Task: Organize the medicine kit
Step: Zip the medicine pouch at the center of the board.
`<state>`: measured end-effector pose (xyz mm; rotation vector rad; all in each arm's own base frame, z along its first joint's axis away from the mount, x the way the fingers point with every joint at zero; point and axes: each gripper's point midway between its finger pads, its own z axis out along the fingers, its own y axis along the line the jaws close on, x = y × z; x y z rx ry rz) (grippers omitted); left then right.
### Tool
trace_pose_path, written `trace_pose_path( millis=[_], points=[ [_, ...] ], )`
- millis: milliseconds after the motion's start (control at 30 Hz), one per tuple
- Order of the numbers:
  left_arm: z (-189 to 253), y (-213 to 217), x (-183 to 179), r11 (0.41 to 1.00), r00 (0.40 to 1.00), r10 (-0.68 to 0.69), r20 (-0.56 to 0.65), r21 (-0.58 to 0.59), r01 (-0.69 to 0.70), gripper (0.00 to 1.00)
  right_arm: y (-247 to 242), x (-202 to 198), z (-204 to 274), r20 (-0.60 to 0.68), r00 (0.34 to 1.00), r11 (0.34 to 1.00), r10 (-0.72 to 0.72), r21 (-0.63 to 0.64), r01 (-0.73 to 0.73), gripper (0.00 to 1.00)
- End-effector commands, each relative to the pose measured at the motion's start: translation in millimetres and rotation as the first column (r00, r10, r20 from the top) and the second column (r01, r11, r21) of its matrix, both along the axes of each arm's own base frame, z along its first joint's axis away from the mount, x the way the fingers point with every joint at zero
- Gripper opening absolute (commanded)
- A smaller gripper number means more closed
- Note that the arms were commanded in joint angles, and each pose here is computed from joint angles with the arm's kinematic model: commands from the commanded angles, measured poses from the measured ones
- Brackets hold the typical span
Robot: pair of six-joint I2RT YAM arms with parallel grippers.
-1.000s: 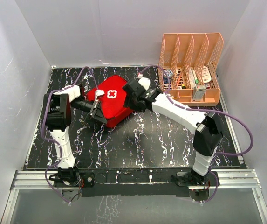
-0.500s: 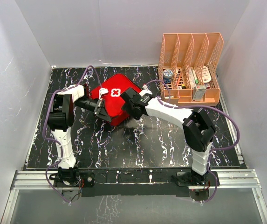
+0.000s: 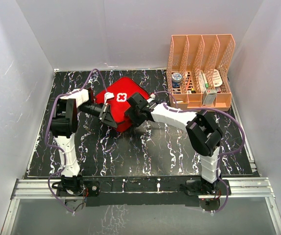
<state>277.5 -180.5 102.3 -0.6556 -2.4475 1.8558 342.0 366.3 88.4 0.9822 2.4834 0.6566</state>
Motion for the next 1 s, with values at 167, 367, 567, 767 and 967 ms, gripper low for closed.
trace_pose_path(
  millis=[167,367,567,767,967],
  points=[
    [8,-8,9,0.999,0.997,-0.006,0.076,-0.044,0.009,0.0,4,-22,-34,-0.118,0.992,0.999,0.044,0.017,-0.042,0.0],
    [-6,-3,8,1.0,0.996,-0.017,0.083,0.027,0.015,0.0,-5,-21,-33,-0.096,0.995,0.999,0.038,-0.02,-0.04,0.0],
    [-27,19,19,0.985,0.991,0.016,0.136,0.166,-0.039,0.0,-19,-21,-30,-0.081,0.997,0.999,0.017,-0.04,-0.02,0.0],
    [-36,50,32,0.963,0.983,0.077,0.168,0.243,-0.117,0.0,-26,-20,-29,-0.071,0.997,0.999,0.004,-0.043,-0.007,0.0],
    [-40,70,52,0.945,0.97,0.15,0.193,0.262,-0.198,0.0,-29,-19,-29,-0.067,0.998,0.999,0.001,-0.045,-0.004,0.0]
  ],
)
